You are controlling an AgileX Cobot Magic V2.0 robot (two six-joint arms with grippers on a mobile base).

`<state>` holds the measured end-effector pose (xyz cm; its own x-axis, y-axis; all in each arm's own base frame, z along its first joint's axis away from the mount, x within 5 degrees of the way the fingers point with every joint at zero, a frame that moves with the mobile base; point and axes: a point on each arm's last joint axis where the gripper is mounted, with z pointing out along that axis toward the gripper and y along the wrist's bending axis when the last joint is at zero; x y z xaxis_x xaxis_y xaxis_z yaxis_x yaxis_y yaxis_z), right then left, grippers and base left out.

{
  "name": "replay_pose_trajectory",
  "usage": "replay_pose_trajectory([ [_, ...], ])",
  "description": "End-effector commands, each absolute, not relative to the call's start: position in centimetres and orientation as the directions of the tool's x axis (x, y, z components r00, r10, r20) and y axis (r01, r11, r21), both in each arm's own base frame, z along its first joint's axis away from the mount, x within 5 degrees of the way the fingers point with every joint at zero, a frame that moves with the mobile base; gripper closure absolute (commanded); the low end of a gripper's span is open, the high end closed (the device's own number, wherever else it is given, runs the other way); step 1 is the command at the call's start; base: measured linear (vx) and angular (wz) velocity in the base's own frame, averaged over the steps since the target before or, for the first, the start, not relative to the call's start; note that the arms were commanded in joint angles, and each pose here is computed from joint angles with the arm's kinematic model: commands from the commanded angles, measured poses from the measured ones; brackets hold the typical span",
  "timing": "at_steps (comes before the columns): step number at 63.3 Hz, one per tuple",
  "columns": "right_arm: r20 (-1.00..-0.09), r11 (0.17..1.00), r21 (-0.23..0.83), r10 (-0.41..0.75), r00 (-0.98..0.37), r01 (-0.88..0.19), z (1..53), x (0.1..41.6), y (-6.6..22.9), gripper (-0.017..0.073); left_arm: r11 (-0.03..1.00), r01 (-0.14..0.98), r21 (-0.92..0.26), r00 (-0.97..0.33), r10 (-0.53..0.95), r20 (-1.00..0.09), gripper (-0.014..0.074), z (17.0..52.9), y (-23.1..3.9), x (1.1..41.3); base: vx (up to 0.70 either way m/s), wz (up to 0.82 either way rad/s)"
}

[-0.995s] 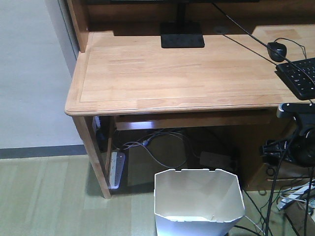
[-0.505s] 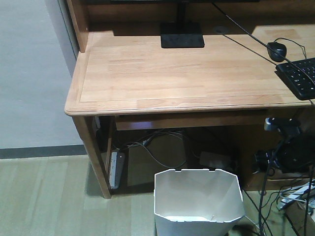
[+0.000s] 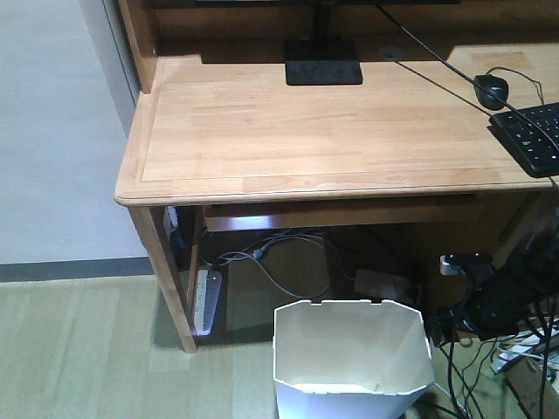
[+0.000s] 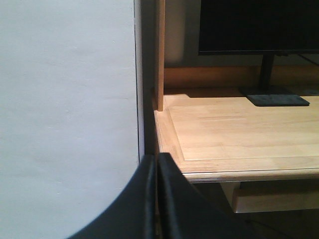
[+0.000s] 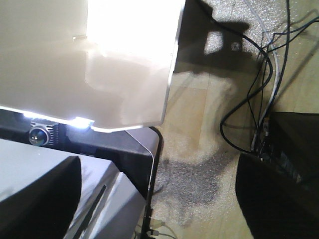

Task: Move trash bin to bedside with robot
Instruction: 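Lower the right gripper toward the rim of the white trash bin, then close the right gripper on the bin's rim nearest the robot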

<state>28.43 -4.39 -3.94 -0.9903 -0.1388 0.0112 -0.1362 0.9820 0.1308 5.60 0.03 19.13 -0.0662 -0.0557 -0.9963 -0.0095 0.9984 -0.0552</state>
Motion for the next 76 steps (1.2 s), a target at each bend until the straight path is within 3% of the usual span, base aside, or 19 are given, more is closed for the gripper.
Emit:
replay_pose_trajectory([
  [1,-0.026,0.981,0.118,-0.155,-0.988,-0.157,-4.3,29.9,-4.9,-0.0031,0.997,-0.004,-0.073,-0.013,-0.073,-0.997,0.0599,18.9,0.0,5.7,0.0,0.0],
  [48,-0.02,0.981,0.131,-0.144,-0.989,-0.145,-13.9,33.9,-5.6,-0.0031,0.997,-0.004,-0.073,-0.013,-0.073,-0.997,0.0599,18.9,0.0,5.7,0.0,0.0],
  [76,-0.019,0.964,0.236,-0.118,-0.993,-0.119,-19.2,35.1,-4.8,-0.0031,0.997,-0.004,-0.073,-0.013,-0.073,-0.997,0.0599,18.9,0.0,5.7,0.0,0.0],
])
